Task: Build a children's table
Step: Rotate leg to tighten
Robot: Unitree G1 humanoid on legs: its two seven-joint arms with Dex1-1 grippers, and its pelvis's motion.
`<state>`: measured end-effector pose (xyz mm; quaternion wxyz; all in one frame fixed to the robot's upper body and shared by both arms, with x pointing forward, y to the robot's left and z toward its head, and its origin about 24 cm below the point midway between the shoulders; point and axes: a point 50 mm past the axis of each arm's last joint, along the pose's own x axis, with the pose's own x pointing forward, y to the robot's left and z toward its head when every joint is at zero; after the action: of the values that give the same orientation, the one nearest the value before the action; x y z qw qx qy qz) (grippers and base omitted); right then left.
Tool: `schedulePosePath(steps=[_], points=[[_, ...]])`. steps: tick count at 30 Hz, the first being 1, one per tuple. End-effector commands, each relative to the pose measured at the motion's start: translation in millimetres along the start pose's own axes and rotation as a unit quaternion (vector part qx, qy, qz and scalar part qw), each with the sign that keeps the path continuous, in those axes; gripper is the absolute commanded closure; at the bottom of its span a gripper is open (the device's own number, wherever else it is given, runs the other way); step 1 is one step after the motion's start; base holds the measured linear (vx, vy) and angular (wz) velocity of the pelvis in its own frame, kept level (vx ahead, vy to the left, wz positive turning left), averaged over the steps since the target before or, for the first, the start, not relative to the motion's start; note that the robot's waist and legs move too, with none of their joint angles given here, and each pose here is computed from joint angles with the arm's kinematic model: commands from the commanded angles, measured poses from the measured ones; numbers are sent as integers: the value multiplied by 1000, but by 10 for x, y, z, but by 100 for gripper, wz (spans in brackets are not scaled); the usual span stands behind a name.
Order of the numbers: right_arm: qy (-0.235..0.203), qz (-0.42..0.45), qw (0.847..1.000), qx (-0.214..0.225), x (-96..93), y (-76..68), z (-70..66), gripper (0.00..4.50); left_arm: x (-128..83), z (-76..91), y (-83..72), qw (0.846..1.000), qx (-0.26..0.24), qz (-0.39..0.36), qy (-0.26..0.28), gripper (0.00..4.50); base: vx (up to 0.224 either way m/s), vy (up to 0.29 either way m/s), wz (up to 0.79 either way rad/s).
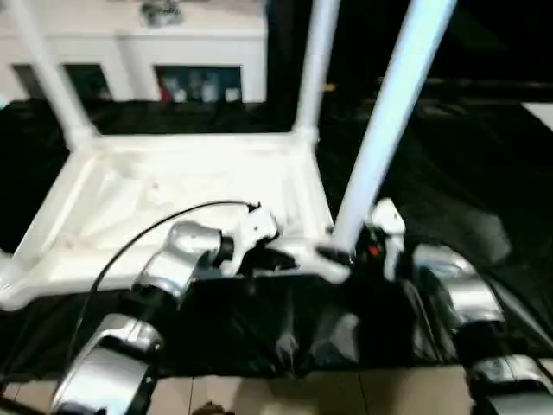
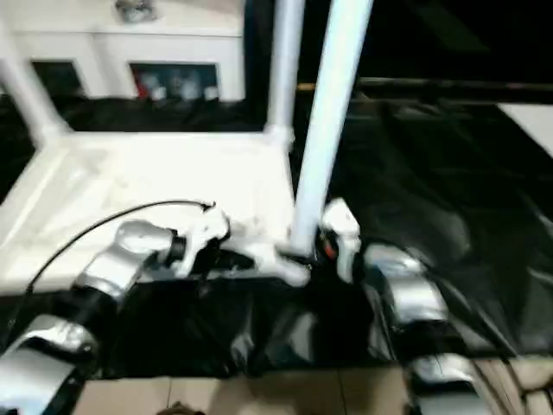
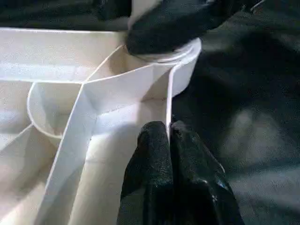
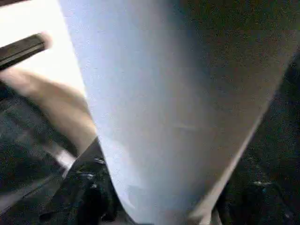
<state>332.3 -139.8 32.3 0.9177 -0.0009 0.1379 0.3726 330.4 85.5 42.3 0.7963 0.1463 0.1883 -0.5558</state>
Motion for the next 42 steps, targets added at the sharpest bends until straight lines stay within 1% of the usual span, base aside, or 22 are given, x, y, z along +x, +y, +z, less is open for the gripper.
schedulePosePath(steps=[1, 4, 7, 9, 11, 12, 13, 16, 18, 21, 24, 27, 28, 29, 31, 33, 34, 37, 38, 40, 41, 42], points=[[58, 36, 996, 60, 195, 311, -315, 233, 183, 370, -48, 998, 30, 1, -54, 450, 0, 0, 0], [44, 8, 994, 96, 367, 412, -259, 240, 323, 453, -101, 998, 23, 13, -57, 450, 0, 0, 0], [35, 4, 995, 94, 468, 503, -218, 240, 384, 483, -149, 998, 25, 9, -59, 450, 0, 0, 0], [25, 5, 995, 97, 496, 525, -200, 187, 383, 481, -162, 998, 29, 5, -61, 450, 0, 0, 0], [19, 11, 994, 106, 477, 501, -192, 171, 346, 447, -142, 998, 39, 5, -55, 450, 0, 0, 0], [18, 12, 994, 106, 475, 499, -191, 151, 342, 444, -140, 998, 40, 5, -54, 450, 0, 0, 0], [18, 18, 995, 100, 452, 480, -186, 151, 315, 422, -126, 998, 46, 3, -51, 450, 0, 0, 0], [22, 35, 998, 52, 372, 420, -176, 123, 236, 366, -97, 997, 57, -10, -43, 450, 0, 0, 0], [22, 55, 998, 33, 302, 376, -172, 103, 177, 332, -76, 997, 63, -19, -40, 450, 0, 0, 0], [23, 91, 995, 16, 203, 331, -161, 103, 105, 294, -62, 996, 72, -36, -34, 450, 0, 0, 0], [37, 174, 984, -8, 2, 288, -156, 103, -9, 247, -49, 994, 85, -69, -25, 450, 17, -7, 2], [46, 200, 979, -17, -68, 279, -164, 103, -41, 232, -44, 993, 88, -78, -21, 450, 55, -21, 5], [53, 218, 974, -17, -112, 275, -174, 103, -62, 218, -41, 992, 90, -84, -16, 450, 0, 0, 0], [69, 251, 965, -20, -199, 266, -195, 103, -103, 187, -33, 991, 91, -96, -8, 450, 0, 0, 0], [75, 262, 962, -20, -230, 265, -203, 103, -120, 175, -31, 991, 90, -101, -5, 450, 0, 0, 0], [96, 292, 951, -19, -311, 266, -221, 103, -175, 138, -26, 989, 90, -116, 4, 450, 0, 0, 0], [99, 297, 950, -18, -321, 267, -223, 128, -184, 133, -25, 989, 90, -119, 6, 450, 0, 0, 0], [108, 312, 944, -17, -356, 273, -228, 141, -214, 118, -17, 988, 88, -126, 10, 450, 0, 0, 0], [110, 316, 942, -18, -362, 278, -229, 157, -229, 112, -11, 988, 88, -129, 12, 450, 0, 0, 0], [110, 322, 940, -18, -370, 288, -225, 157, -249, 106, -2, 987, 87, -132, 15, 450, 0, 0, 0], [110, 327, 939, -16, -371, 298, -223, 176, -257, 104, 2, 987, 87, -133, 15, 450, 0, 0, 0], [111, 331, 937, -14, -374, 308, -221, 182, -262, 102, 6, 987, 86, -134, 16, 450, 0, 0, 0]])
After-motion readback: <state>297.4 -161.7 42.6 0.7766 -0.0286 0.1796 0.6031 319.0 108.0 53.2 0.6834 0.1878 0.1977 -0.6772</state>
